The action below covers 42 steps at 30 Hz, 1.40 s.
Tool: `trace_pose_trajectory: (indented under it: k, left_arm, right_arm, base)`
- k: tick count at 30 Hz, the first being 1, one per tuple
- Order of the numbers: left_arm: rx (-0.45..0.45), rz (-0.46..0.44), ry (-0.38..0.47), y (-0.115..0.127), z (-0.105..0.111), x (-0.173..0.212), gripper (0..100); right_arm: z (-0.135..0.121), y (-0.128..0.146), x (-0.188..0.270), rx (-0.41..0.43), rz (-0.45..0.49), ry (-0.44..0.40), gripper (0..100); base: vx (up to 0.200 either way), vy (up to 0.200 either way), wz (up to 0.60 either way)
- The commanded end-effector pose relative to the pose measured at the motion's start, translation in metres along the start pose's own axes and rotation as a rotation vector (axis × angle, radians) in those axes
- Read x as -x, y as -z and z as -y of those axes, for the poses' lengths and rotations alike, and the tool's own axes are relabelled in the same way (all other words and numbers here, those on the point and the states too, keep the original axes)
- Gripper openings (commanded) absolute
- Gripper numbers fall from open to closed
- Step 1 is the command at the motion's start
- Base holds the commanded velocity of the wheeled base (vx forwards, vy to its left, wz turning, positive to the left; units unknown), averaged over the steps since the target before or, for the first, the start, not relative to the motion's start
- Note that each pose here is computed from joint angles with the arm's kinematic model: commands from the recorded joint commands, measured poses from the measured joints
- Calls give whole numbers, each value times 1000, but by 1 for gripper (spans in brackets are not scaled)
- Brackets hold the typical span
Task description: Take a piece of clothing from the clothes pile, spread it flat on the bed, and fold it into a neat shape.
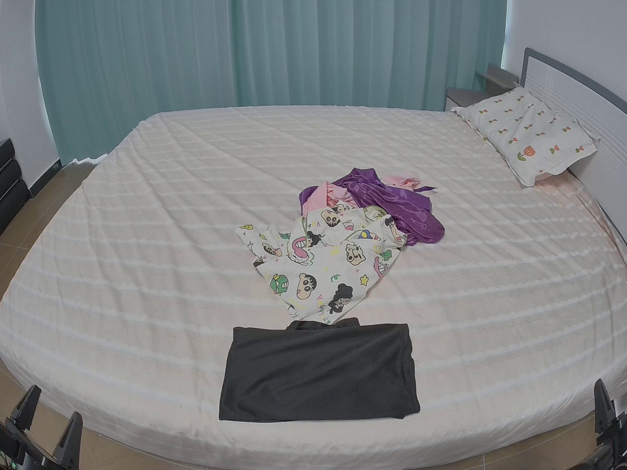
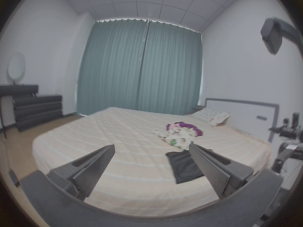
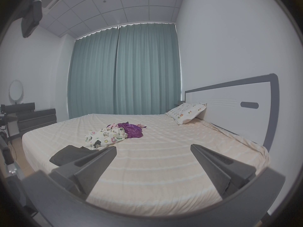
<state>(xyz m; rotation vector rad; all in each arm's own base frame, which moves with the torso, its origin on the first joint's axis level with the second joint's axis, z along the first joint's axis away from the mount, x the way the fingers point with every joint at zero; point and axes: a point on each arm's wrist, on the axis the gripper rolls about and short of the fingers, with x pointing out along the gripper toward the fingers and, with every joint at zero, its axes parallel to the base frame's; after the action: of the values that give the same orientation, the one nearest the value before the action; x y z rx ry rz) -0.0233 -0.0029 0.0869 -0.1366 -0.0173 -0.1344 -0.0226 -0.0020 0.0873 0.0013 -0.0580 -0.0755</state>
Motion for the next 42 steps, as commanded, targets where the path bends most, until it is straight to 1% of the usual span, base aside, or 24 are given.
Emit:
trace_pose_trajectory:
  k: [1, 2, 3, 5, 7, 13, 14, 16, 19, 22, 25, 27, 30, 31, 32, 33, 35, 37, 38, 39, 42]
  left_arm:
    - [-119, 18, -156, 4, -4, 0, 100]
    - [-151, 24, -186, 4, -5, 0, 100]
    - [-166, 27, -189, 4, -5, 0, 100]
    - [-175, 24, -187, 4, -5, 0, 100]
    - [-179, 26, -187, 4, -5, 0, 100]
    - [-173, 22, -144, 4, -4, 0, 100]
    - [-170, 16, -108, 4, -3, 0, 100]
    - [-172, 15, -88, 4, -2, 0, 100]
    - [-173, 15, -85, 4, -2, 0, 100]
    - [-175, 13, -85, 4, -2, 0, 100]
    - [-164, 15, -111, 4, -3, 0, 100]
    - [-141, 21, -141, 4, -4, 0, 100]
    - [-129, 36, -248, 4, -6, 0, 100]
    - [-130, 38, -267, 4, -6, 1, 100]
    - [-130, 38, -267, 4, -6, 1, 100]
    - [-144, 40, -335, 4, -8, 1, 100]
    - [-175, 31, -321, 4, -8, 1, 100]
    - [-178, 23, -223, 4, -5, 0, 100]
    - [-172, 17, -157, 4, -4, 0, 100]
    - [-175, 10, -119, 4, -3, 0, 100]
    - [-181, -2, -98, 4, -3, 0, 100]
  right_arm:
    - [0, 5, 1, 58, 11, -3, 100]
    - [0, 5, 1, 63, 11, -15, 100]
    - [-1, 5, 1, 64, 14, -34, 100]
    - [-2, 5, 1, 67, 14, -83, 100]
    - [-2, 5, 1, 71, 13, -109, 100]
    - [-3, 5, 1, 77, 3, -112, 100]
    - [-3, 5, 1, 77, 3, -120, 100]
    - [-3, 5, 1, 77, 3, -120, 100]
    - [-3, 5, 1, 88, 3, -123, 100]
    - [-2, 5, 1, 88, 0, -108, 100]
    - [-2, 6, 1, 88, -3, -106, 100]
    - [-2, 6, 1, 86, -3, -106, 100]
    - [-3, 6, 1, 83, -3, -130, 100]
    - [-3, 6, 1, 80, -4, -130, 100]
    - [-3, 6, 1, 80, -4, -130, 100]
    - [-3, 6, 1, 76, -2, -148, 100]
    - [-4, 5, 1, 77, 5, -166, 100]
    - [-4, 5, 1, 80, 7, -174, 100]
    - [-4, 6, 1, 75, 4, -174, 100]
    - [-4, 6, 1, 69, 3, -175, 100]
    - [-4, 5, 1, 46, 6, -180, 100]
  base:
    - [0, 0, 0]
    - [0, 0, 0]
    - [0, 0, 0]
    - [0, 0, 0]
    - [0, 0, 0]
    - [0, 0, 0]
    - [0, 0, 0]
    - [0, 0, 0]
    - [0, 0, 0]
    - [0, 0, 0]
    - [0, 0, 0]
    - [0, 0, 0]
    - [0, 0, 0]
    - [0, 0, 0]
    - [0, 0, 0]
    - [0, 0, 0]
    - [0, 0, 0]
    - [0, 0, 0]
    - [0, 0, 0]
    - [0, 0, 0]
    - [0, 0, 0]
